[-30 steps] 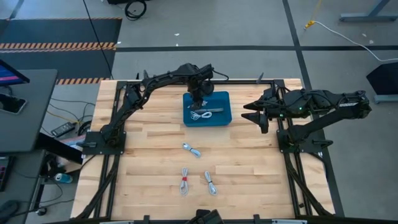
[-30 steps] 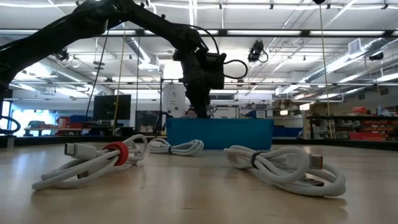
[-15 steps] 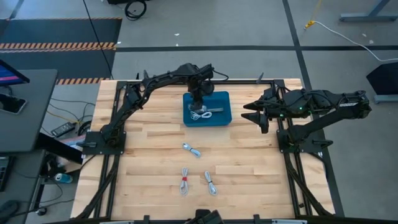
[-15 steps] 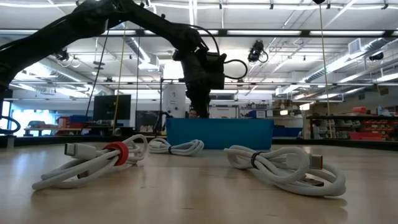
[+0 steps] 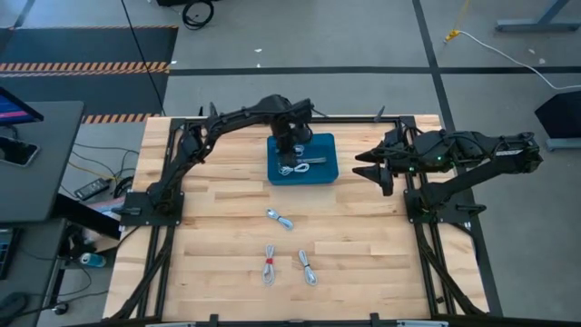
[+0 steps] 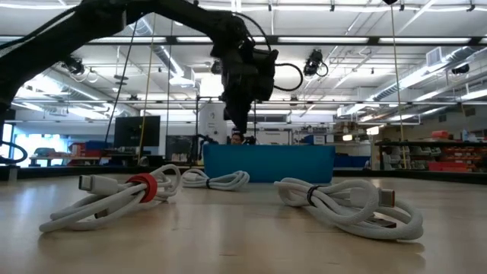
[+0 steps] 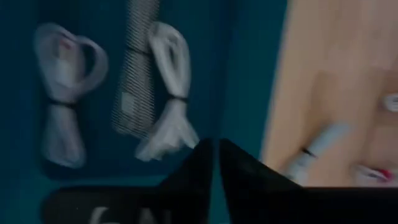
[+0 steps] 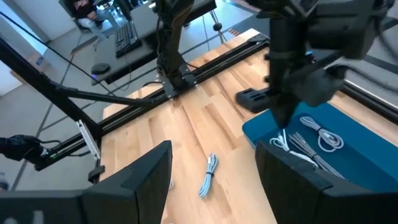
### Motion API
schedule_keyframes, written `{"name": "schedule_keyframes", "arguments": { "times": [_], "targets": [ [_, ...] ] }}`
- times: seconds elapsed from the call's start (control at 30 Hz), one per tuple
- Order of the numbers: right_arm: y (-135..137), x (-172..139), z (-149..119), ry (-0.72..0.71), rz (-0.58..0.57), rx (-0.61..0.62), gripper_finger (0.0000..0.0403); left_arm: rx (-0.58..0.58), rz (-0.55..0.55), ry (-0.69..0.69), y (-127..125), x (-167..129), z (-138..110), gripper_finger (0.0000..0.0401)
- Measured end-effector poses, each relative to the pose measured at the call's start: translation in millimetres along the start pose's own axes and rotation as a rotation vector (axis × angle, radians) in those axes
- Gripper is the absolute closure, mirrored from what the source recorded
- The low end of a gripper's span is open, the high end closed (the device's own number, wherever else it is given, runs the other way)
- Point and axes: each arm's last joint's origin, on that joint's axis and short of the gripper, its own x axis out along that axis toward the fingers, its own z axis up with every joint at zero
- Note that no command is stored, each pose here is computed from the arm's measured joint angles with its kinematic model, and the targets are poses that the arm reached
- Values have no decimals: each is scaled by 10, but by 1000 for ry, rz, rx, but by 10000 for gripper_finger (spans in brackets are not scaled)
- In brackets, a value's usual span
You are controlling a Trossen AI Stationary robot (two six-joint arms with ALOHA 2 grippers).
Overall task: Pick and place USB-C Cables
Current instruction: Put the blue charger cable into the blue bin
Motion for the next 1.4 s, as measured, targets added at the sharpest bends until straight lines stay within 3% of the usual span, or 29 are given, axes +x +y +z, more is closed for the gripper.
{"name": "schedule_keyframes", "arguments": {
  "times": [0.1, 0.43, 0.63, 0.8, 1.0, 1.2, 1.4],
  "targets": [
    [2, 0, -6, 11, 11, -2, 167, 1, -8, 47, -277, 3, 0, 395],
    [3, -2, -26, 46, 38, -33, 167, 214, 16, 164, -1415, 285, 5, 375],
    [2, -2, -49, 83, 60, -50, 167, 346, 104, 191, -1819, 432, -36, 374],
    [12, -4, -56, 104, 97, -64, 167, 344, 142, 178, -1921, 461, -39, 362],
    [30, -8, -67, 139, 164, -87, 167, 284, 152, 213, -1952, 529, -93, 291],
    [22, -51, -60, 133, 194, -141, 167, 272, 159, 370, -1936, 913, -330, 212],
    [-3, -141, -41, 105, 204, -146, 167, 219, 176, 500, -1827, 1293, -616, 176]
  ]
}}
